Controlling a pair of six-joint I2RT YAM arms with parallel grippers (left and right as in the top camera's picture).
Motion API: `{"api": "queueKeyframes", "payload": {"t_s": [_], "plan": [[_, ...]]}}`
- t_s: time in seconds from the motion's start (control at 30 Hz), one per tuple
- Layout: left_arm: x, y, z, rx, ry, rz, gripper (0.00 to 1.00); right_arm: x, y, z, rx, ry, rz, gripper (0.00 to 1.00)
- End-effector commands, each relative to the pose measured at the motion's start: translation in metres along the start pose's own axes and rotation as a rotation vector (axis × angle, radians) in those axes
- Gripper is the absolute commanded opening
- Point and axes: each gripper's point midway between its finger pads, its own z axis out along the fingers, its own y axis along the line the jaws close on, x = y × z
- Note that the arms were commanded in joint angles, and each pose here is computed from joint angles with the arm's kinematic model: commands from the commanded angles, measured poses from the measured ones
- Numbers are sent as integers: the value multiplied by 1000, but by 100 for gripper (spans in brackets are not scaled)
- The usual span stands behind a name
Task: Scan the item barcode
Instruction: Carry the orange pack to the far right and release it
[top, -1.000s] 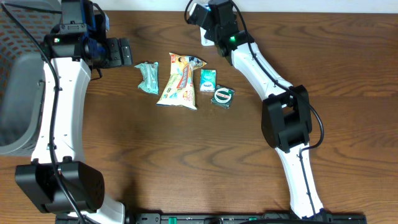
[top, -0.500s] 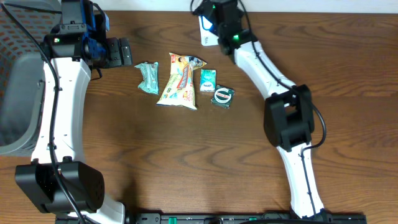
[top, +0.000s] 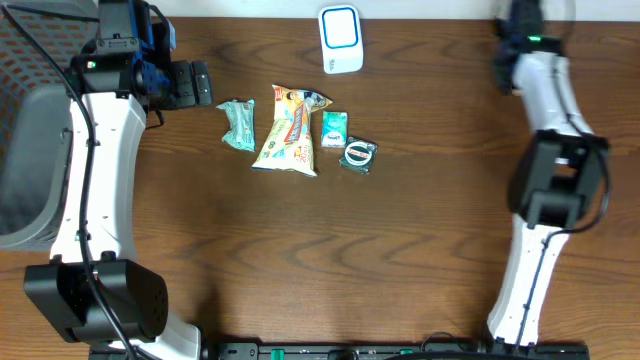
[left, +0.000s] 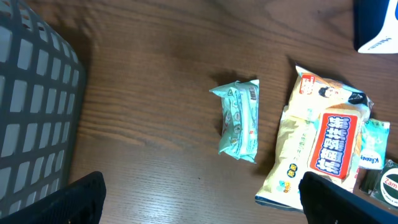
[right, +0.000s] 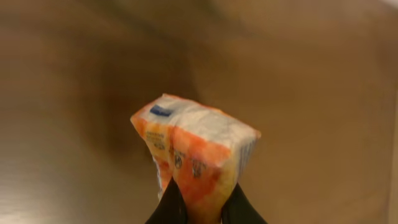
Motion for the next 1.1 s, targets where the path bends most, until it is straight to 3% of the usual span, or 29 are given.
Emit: {"api": "queueKeyframes", "payload": {"t_s": [0.0,0.07,0.13,0.17,0.23,0.27,0.43,0.63,0.77,0.9,1.07], "plan": [[3,0,0,-2,8,15,98,8,-39,-12,21,10,105,13],[3,0,0,-2,8,15,98,22,-50,-6,5,44,122,32],[3,0,0,-2,8,15,98,32,-57,-2,-10,69,135,34],[2,0,0,-2,7,15,98,35,-60,-1,-15,77,140,41],[2,0,0,-2,7,15,98,40,-64,1,-14,90,164,68],[3,0,0,-2,8,15,98,42,-65,1,-14,94,168,71],[3,0,0,-2,8,15,98,36,-59,-11,-18,87,149,76],[2,0,0,-2,7,15,98,-4,-21,-70,-111,-40,94,80],[2,0,0,-2,7,15,98,-22,49,-129,-382,-121,12,88],[2,0,0,-2,7,15,98,-15,135,-186,-723,-121,-88,92],[3,0,0,-2,8,15,98,-8,216,-224,-955,-128,-191,90]]}}
